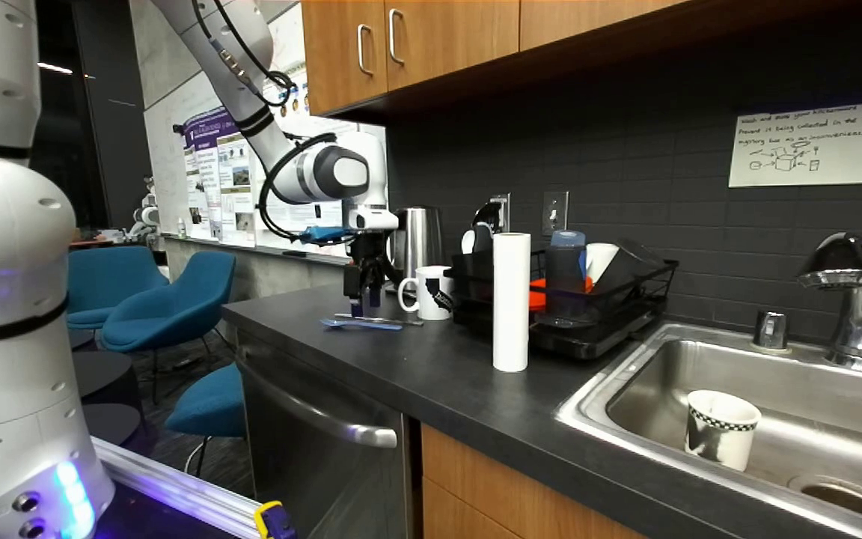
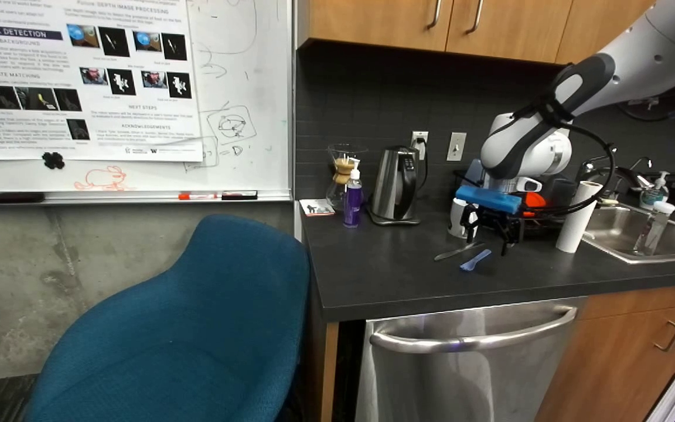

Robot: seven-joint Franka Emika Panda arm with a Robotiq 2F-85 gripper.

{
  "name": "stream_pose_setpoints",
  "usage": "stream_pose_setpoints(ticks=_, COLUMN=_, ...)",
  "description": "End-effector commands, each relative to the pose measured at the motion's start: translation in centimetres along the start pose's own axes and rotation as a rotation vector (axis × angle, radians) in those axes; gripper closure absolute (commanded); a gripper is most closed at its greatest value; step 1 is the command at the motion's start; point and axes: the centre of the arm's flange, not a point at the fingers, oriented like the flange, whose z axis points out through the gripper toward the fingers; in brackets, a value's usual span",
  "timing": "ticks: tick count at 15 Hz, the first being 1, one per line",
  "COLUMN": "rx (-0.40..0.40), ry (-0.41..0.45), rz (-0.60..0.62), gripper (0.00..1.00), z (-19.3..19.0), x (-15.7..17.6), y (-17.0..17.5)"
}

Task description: Put the fork on the dishrack.

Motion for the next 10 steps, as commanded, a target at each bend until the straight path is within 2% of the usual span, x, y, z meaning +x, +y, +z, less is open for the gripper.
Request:
stream_pose_setpoints(ticks=1, rx=-0.012, ry=0.033, rz=0.018, gripper=0.0, z=0.2, x=-0.2, y=-0.5)
stream_pose_setpoints(ticks=6, rx=-0.05, ry=0.046, rz=0.023, gripper=0.0, z=1.4, x=-0.5, y=-0.8)
stream_pose_setpoints(ticks=10, rx=-0.049, ry=0.04, rz=0.041, gripper=0.0, z=1.4, x=-0.1, y=-0.9)
